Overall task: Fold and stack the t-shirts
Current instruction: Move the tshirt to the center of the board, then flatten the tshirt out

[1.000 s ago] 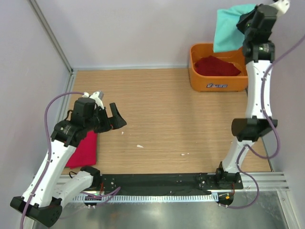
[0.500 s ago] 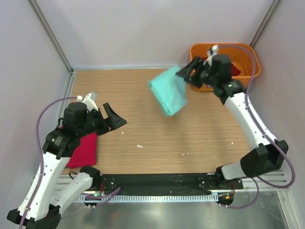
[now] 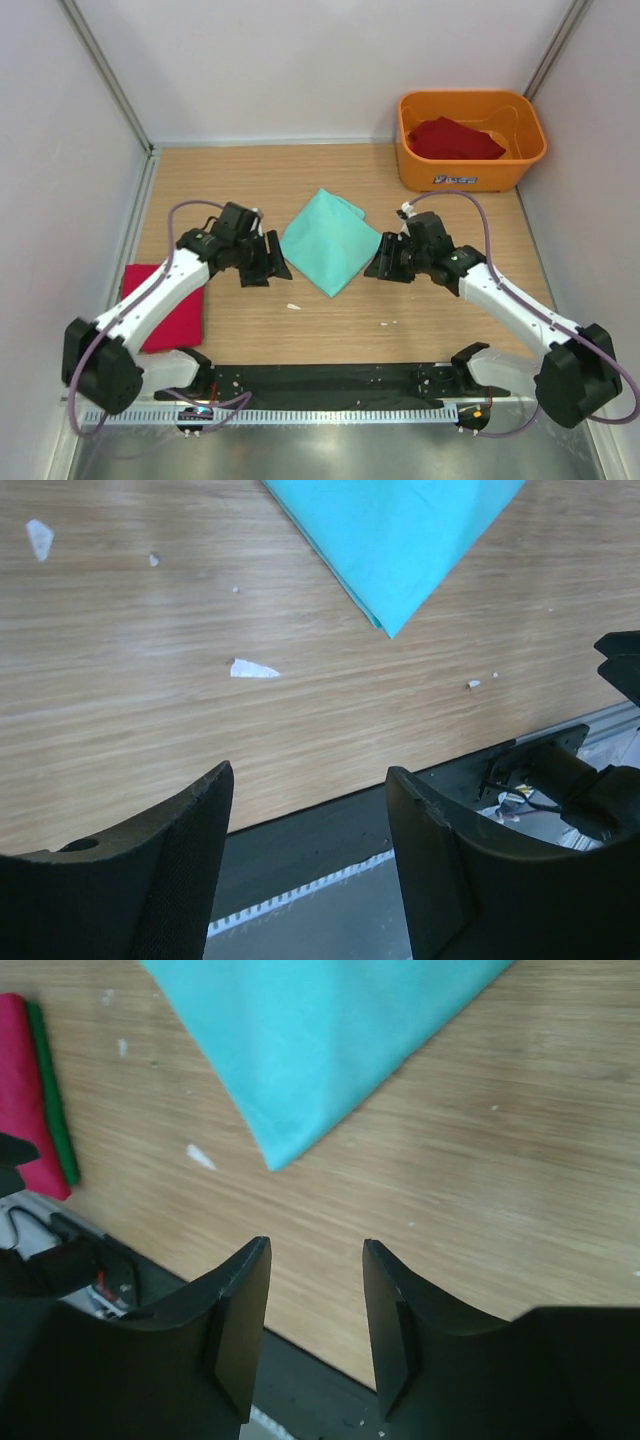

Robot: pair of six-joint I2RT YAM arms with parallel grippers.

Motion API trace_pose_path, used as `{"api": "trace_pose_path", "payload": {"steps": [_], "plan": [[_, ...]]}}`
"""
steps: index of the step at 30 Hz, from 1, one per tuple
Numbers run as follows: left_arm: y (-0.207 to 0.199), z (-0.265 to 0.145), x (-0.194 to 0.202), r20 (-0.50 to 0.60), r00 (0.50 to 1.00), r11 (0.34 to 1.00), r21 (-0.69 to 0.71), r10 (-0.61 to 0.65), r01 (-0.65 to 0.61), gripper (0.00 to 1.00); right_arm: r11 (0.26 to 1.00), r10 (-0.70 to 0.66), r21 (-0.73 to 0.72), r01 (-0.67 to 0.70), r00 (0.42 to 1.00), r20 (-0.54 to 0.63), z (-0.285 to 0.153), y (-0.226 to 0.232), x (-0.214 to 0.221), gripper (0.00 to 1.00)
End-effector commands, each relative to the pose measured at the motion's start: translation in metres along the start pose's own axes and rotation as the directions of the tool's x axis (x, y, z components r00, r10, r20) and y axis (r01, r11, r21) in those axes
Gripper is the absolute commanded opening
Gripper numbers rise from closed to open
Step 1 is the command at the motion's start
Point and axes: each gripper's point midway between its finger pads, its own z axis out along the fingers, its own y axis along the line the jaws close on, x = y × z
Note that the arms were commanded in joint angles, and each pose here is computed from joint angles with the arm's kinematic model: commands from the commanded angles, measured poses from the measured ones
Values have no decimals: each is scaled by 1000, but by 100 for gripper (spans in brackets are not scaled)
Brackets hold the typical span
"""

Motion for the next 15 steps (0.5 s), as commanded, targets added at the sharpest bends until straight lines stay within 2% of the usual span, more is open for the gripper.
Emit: {"api": "trace_pose_path", "payload": {"steps": [1, 3, 5, 8, 15], "plan": [[-29, 31, -22, 27, 999, 993, 110, 40, -42, 63, 996, -84, 38, 80, 990, 113, 24, -14, -24, 48], [-27, 50, -37, 31, 998, 997, 58, 54, -55, 65, 988, -131, 101, 115, 977, 171, 31, -19, -49, 49], [-19, 61, -56, 75, 993, 996, -13, 91, -90, 70, 980, -138, 161, 115, 981, 137, 49, -31, -55, 52], [-9, 74, -90, 85, 991, 991, -88, 107, -100, 75, 962, -99, 263, 66, 989, 114, 61, -55, -74, 58], [33, 121, -119, -28, 998, 987, -153, -60, 55, 67, 950, 9, 309, -45, 993, 119, 75, -93, -105, 60]]}}
